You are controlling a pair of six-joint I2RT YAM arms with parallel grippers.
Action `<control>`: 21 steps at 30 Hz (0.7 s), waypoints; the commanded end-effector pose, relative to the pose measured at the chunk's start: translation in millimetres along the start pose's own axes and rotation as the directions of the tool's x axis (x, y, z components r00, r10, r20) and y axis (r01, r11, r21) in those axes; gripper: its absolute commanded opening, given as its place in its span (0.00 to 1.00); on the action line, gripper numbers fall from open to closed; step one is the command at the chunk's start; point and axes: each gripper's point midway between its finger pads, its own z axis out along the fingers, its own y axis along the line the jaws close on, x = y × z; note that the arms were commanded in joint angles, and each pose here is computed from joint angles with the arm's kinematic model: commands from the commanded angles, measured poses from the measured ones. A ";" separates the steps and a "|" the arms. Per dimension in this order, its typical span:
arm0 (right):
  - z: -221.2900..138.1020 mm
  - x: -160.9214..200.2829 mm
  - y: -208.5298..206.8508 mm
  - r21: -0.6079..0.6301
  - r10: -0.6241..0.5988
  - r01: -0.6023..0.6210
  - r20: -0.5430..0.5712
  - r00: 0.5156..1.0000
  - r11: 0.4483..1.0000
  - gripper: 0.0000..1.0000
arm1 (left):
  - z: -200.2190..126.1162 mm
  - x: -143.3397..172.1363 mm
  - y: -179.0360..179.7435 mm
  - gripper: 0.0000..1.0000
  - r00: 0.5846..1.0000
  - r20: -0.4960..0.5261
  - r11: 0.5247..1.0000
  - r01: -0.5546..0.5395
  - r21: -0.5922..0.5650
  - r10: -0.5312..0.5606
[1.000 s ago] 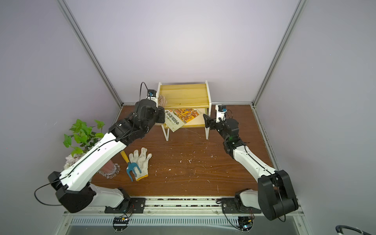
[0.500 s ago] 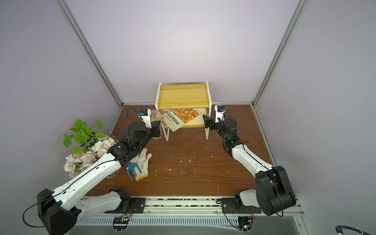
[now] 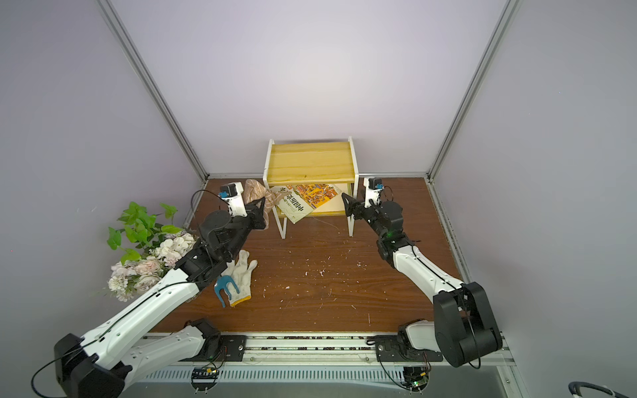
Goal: Wipe the bookshelf clean with a cloth
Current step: Wipe the dust from the shelf.
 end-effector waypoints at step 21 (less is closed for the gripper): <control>-14.6 -28.6 13.3 -0.030 0.036 -0.034 0.072 0.997 0.999 0.81 | 173.7 -108.1 -34.1 0.00 0.965 -0.090 0.901 -0.262 -0.345 0.246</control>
